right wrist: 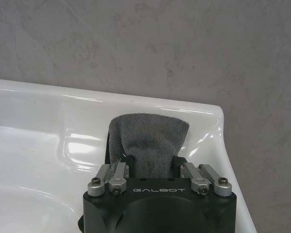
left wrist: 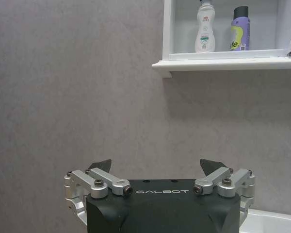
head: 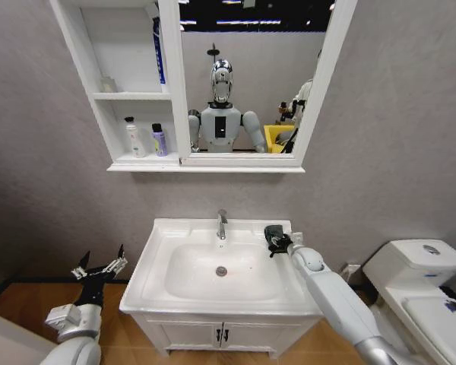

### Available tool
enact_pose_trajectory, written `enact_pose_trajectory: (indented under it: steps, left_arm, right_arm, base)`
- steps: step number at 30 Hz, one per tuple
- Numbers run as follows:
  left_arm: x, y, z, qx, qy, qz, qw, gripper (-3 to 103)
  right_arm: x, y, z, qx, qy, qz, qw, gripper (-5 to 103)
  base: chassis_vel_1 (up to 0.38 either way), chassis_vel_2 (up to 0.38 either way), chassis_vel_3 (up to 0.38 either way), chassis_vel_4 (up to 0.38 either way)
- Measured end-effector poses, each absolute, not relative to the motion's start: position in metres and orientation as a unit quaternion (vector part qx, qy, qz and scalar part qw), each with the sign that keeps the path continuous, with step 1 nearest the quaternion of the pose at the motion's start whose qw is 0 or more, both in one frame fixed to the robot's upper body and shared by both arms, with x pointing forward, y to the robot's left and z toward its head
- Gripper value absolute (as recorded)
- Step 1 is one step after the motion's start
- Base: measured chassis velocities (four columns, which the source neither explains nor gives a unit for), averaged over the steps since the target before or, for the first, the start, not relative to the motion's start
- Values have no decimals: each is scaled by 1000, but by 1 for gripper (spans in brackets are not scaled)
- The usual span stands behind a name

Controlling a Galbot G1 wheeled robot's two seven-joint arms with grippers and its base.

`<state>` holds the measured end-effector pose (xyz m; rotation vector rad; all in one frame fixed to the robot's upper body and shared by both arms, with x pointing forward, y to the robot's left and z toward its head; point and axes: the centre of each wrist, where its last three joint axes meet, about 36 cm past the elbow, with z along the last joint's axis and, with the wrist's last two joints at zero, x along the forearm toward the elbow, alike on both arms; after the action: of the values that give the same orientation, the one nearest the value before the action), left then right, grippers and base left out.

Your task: Move facial cleanser and shampoo from washbasin to cabinet, then wipe washbasin with towel.

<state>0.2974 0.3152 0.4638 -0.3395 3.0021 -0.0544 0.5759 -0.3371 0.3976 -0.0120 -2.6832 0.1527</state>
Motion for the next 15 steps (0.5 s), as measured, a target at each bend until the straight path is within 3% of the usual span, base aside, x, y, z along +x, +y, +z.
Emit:
enact_pose_trajectory:
  steps: [4, 9, 12, 15]
  left_arm:
    - [297, 315, 463, -114, 991, -19, 59, 100]
    - [296, 317, 466, -117, 991, -18, 62, 100]
    - [295, 317, 467, -115, 991, -18, 63, 100]
    - [294, 315, 467, -113, 991, -19, 63, 100]
  right_arm:
    - [576, -337, 395, -7, -972, 51, 227, 33]
    - [572, -337, 389, -7, -972, 45, 231, 12]
    - [569, -335, 390, -2, -973, 44, 226, 4]
    - [564, -328, 396, 6, -976, 45, 214, 3]
  base:
    - [0, 0, 0, 0]
    - [0, 0, 0, 0]
    - [0, 0, 0, 0]
    - [0, 0, 0, 0]
